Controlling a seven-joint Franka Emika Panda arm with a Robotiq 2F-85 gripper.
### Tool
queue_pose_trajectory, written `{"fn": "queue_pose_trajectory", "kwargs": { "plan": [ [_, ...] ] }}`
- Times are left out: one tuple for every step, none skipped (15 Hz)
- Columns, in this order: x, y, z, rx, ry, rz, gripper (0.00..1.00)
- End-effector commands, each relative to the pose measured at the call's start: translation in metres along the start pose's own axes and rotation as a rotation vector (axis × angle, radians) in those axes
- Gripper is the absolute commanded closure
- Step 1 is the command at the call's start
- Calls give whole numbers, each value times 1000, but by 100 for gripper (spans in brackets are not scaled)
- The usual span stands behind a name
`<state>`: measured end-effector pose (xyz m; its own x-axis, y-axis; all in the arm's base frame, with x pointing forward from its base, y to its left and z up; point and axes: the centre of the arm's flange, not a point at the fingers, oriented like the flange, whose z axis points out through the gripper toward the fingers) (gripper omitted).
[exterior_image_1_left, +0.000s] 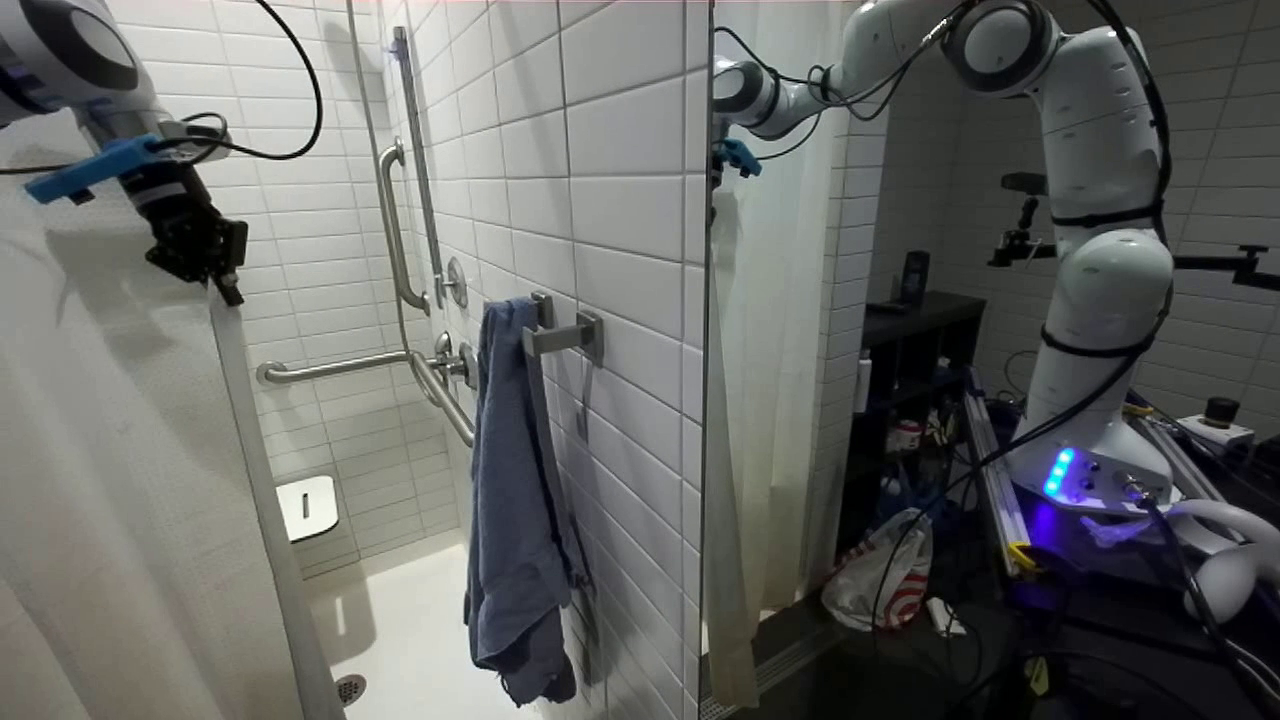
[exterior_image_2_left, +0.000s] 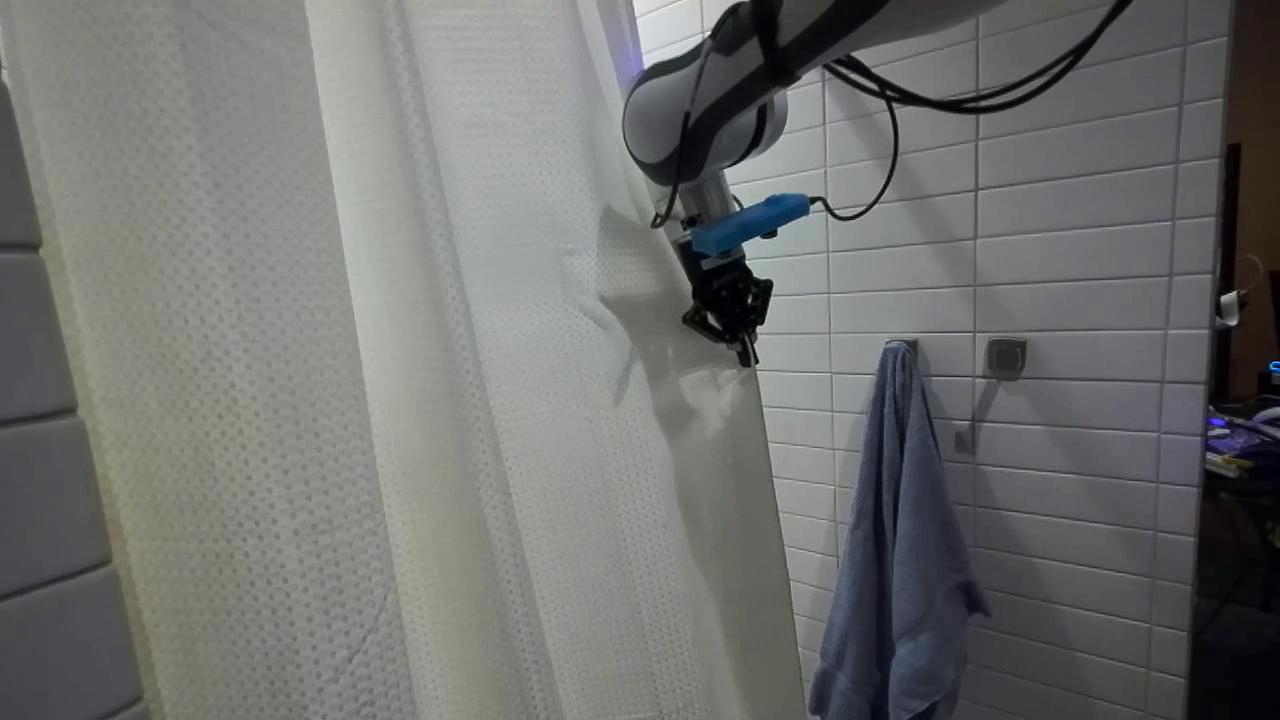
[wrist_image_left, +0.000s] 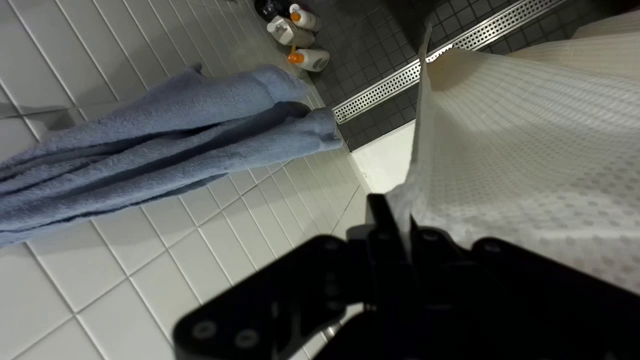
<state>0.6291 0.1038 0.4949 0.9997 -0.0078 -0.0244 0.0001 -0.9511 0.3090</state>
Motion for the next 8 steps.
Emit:
{"fn": "queue_pose_trajectory", "kwargs": {
  "plan": [
    [-4, 17, 0, -4, -14, 30, 100],
    [-4, 20, 1, -2, -14, 37, 100],
    [-3, 22, 1, 0, -13, 43, 100],
    [-3, 24, 2, 4, -13, 48, 100],
    [-3, 25, 2, 9, -14, 54, 100],
    [-3, 25, 2, 11, -15, 61, 100],
    [-3, 27, 2, 14, -16, 69, 100],
    [-3, 27, 2, 16, -17, 77, 100]
  ]
}}
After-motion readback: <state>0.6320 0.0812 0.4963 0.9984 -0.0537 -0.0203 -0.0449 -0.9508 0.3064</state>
